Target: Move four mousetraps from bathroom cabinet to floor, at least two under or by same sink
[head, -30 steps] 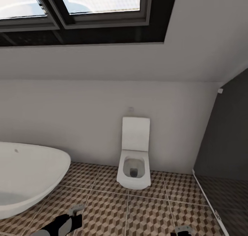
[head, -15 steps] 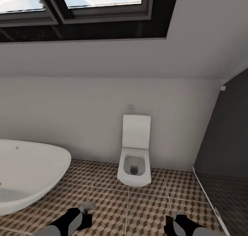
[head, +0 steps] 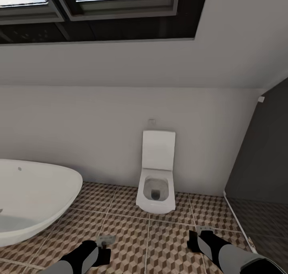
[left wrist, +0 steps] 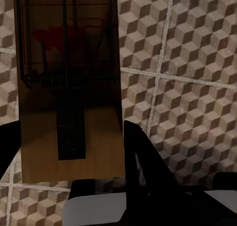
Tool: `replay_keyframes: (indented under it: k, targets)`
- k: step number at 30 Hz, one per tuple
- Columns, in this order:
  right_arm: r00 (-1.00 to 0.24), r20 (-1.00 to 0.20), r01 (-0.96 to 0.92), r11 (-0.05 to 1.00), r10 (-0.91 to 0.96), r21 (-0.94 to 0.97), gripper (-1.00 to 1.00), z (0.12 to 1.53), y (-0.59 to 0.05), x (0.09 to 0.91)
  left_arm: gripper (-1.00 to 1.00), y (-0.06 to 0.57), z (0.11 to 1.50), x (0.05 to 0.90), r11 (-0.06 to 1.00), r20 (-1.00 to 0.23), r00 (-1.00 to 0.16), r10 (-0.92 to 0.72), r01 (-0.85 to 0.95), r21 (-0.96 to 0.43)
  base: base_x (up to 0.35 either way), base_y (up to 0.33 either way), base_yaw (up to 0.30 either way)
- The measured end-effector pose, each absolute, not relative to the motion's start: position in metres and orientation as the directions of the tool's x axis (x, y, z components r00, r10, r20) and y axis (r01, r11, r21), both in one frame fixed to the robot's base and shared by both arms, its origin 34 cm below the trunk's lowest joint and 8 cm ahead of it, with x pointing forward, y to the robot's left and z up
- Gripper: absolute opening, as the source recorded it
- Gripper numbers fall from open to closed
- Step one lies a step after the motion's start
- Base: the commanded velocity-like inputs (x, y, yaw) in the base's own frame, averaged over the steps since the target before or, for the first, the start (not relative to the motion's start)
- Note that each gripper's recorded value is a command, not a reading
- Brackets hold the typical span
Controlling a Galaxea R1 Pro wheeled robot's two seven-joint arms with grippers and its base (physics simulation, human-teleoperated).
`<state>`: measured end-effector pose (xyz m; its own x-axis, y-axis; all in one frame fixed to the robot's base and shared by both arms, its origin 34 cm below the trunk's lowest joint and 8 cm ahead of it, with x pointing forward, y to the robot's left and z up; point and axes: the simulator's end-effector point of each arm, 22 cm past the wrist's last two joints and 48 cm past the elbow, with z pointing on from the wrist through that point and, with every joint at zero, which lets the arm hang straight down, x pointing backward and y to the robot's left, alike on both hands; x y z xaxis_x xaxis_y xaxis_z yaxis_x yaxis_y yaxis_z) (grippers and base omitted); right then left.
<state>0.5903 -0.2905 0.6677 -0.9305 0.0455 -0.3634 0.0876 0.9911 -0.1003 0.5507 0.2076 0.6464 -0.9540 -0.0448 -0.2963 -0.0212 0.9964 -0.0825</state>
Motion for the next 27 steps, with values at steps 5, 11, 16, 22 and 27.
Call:
replay_keyframes:
  k: [5, 11, 16, 22, 27]
  targets:
    - [-0.928, -0.37, 0.088, 0.991, 0.045, -0.101, -1.0, 0.67, -0.291, 0.598, -1.0, 0.197, 0.651, 0.561, 0.995, -0.306, -0.951, -0.043, -0.014, -0.097, 0.0, 0.0, 0.0]
    - [-0.922, -0.384, 0.09, 0.991, 0.045, -0.1, -1.0, 0.677, -0.291, 0.613, -1.0, 0.188, 0.687, 0.62, 0.994, -0.381, -0.923, -0.048, -0.006, -0.111, 0.0, 0.0, 0.0]
    - [-0.944, -0.327, 0.076, 0.992, 0.041, -0.097, -1.0, 0.673, -0.287, 0.604, -1.0, 0.176, 0.692, 0.628, 0.992, -0.389, -0.92, -0.044, 0.005, -0.124, 0.0, 0.0, 0.0]
    - [-0.952, -0.304, 0.059, 0.995, 0.031, -0.083, -1.0, 0.677, -0.279, 0.611, -1.0, 0.165, 0.702, 0.644, 0.991, -0.407, -0.913, -0.039, 0.017, -0.133, 0.0, 0.0, 0.0]
    - [-0.957, -0.29, 0.055, 0.995, 0.028, -0.083, -1.0, 0.674, -0.278, 0.609, -1.0, 0.162, 0.701, 0.646, 0.991, -0.406, -0.913, -0.037, 0.02, -0.135, 0.0, 0.0, 0.0]
